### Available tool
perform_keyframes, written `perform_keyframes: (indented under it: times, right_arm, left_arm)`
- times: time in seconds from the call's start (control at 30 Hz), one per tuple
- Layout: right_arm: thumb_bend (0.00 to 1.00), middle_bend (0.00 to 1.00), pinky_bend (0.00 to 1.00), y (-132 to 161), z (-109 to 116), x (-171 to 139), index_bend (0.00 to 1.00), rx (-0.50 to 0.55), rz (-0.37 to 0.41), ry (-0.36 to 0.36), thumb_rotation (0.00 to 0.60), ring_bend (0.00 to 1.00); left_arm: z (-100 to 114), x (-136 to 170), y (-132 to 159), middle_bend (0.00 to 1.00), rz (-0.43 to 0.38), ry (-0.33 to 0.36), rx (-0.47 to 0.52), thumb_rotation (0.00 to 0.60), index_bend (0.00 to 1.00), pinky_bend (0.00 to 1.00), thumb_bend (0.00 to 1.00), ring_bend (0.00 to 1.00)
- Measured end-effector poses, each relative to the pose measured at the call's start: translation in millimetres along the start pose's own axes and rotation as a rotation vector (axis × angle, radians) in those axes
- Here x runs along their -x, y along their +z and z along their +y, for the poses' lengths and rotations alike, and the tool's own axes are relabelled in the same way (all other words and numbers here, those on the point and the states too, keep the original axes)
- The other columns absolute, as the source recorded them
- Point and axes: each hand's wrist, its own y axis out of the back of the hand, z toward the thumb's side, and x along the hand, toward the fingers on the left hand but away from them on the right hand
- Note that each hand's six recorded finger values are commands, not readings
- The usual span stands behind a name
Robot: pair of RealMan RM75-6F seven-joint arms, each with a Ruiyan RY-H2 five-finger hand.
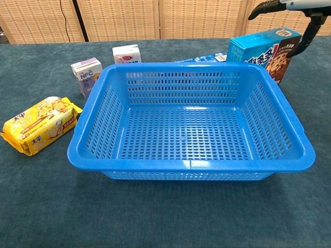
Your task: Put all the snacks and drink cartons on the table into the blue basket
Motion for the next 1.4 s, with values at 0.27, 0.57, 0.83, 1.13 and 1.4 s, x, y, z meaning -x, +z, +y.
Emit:
perform_keyframes:
  times: [0.27, 0.57, 0.83, 1.13, 1.4]
  right_arm:
    - [0.69, 0.23, 0.36, 12.0, -4.2, 19.9, 0.29, -0.011, 0.013, 0.014, 0.600, 0.21]
    - [0.90, 0.54, 0.45, 15.8, 1.9, 18.1, 0.54, 0.023, 0.036, -0.048, 0.600, 0.48]
    - [0.92, 0.56, 0.46, 14.2, 19.0, 4.2, 0.56, 0.045, 0.064, -0.132, 0.600, 0.49]
    - [0.92, 0.56, 0.46, 25.5, 68.5, -40.4, 0.56, 0.090, 0.164, -0.331, 0.600, 0.49]
    - [0.92, 0.56, 0.46, 75.9, 104.3, -83.6, 0.56, 0.080, 0.344, -0.478, 0.600, 0.49]
  left_arm:
    - [2.1, 0.2, -1.6, 0.00, 0.005, 0.009, 0.009, 0.600, 0.00, 0.00, 0.13, 0.00]
    - [2.5, 0.6, -1.5, 0.00, 0.001, 0.007, 0.014, 0.600, 0.00, 0.00, 0.13, 0.00]
    - [1.7, 2.2, 0.5, 0.00, -0.009, 0.003, 0.014, 0.600, 0.00, 0.00, 0.13, 0.00]
    - [1.5, 3.4, 2.5, 0.00, -0.022, 0.000, 0.019, 0.600, 0.00, 0.00, 0.13, 0.00]
    - [-0.6, 2.3, 5.3, 0.00, -0.028, -0.007, 0.011, 0.600, 0.00, 0.00, 0.13, 0.00]
